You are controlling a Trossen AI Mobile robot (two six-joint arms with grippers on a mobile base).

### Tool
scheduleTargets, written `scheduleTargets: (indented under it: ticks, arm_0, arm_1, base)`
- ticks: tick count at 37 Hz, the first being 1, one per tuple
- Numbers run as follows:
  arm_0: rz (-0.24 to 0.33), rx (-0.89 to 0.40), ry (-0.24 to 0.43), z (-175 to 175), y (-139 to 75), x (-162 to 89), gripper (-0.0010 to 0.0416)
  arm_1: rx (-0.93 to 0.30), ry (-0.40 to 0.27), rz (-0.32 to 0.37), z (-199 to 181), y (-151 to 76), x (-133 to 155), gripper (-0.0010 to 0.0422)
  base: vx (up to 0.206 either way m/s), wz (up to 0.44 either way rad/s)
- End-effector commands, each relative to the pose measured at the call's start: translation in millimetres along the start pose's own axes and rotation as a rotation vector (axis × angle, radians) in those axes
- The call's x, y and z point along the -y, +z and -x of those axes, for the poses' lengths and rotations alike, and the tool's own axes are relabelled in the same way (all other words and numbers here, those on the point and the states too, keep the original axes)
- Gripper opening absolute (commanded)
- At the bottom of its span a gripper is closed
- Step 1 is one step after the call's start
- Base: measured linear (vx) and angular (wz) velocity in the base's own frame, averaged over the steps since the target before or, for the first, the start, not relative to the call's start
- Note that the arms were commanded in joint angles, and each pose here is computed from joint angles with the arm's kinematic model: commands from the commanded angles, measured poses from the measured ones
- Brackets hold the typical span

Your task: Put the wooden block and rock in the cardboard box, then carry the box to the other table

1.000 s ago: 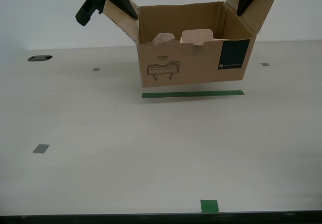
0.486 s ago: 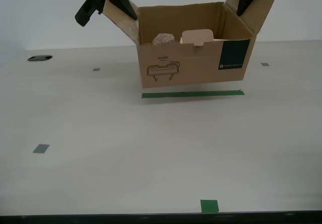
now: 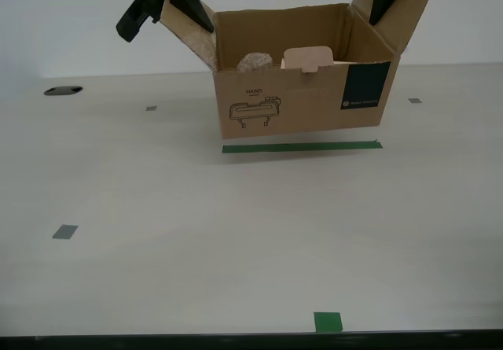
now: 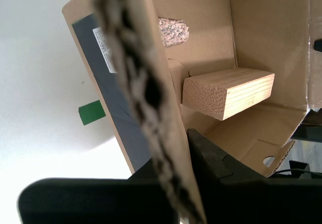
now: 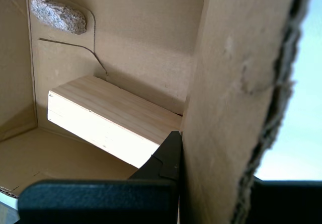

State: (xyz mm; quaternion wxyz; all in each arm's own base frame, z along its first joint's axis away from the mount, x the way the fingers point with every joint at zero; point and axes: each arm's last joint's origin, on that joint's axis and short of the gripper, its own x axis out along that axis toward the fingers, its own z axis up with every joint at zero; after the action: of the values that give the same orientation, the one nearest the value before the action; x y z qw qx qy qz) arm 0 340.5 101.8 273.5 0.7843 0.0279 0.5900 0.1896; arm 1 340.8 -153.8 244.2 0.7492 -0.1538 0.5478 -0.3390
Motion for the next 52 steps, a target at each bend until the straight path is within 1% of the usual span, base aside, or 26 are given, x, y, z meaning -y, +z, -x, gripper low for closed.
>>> scheduleTargets:
  ticks: [1, 11, 27, 35, 42, 52]
  arm_0:
    - [0.005, 0.001, 0.000, 1.1, -0.1, -0.3, -0.0001]
    - [0.009, 0.021, 0.002, 1.1, 1.8, -0.4, -0.0001]
    - [0.006, 0.021, 0.002, 1.1, 1.8, -0.4, -0.0001]
    - [-0.003, 0.009, 0.003, 0.8, 0.6, -1.7, -0.0001]
    - [-0.006, 0.000, 0.005, -0.1, -0.4, -4.9, -0.0001]
    - [-0.008, -0.010, 0.006, 0.1, -1.8, -6.8, -0.0001]
  arm_1:
    - [-0.004, -0.014, -0.011, 0.3, -0.2, 1.6, -0.0001]
    - [0.007, -0.013, -0.019, 0.5, 1.0, 1.6, -0.0001]
    - [0.014, -0.015, -0.012, 1.1, 2.2, 2.7, -0.0001]
    - [0.004, -0.015, -0.011, 1.1, 1.1, 2.2, -0.0001]
    - [-0.002, -0.012, -0.040, 1.1, 0.4, 2.0, -0.0001]
    - [-0.005, -0.010, -0.037, 0.9, -0.1, 1.6, -0.0001]
  base:
    - [-0.034, 0.009]
    - [-0.084, 0.015]
    - [-0.162, 0.057]
    - [-0.146, 0.221]
    - [-0.126, 0.296]
    - [-0.098, 0.326]
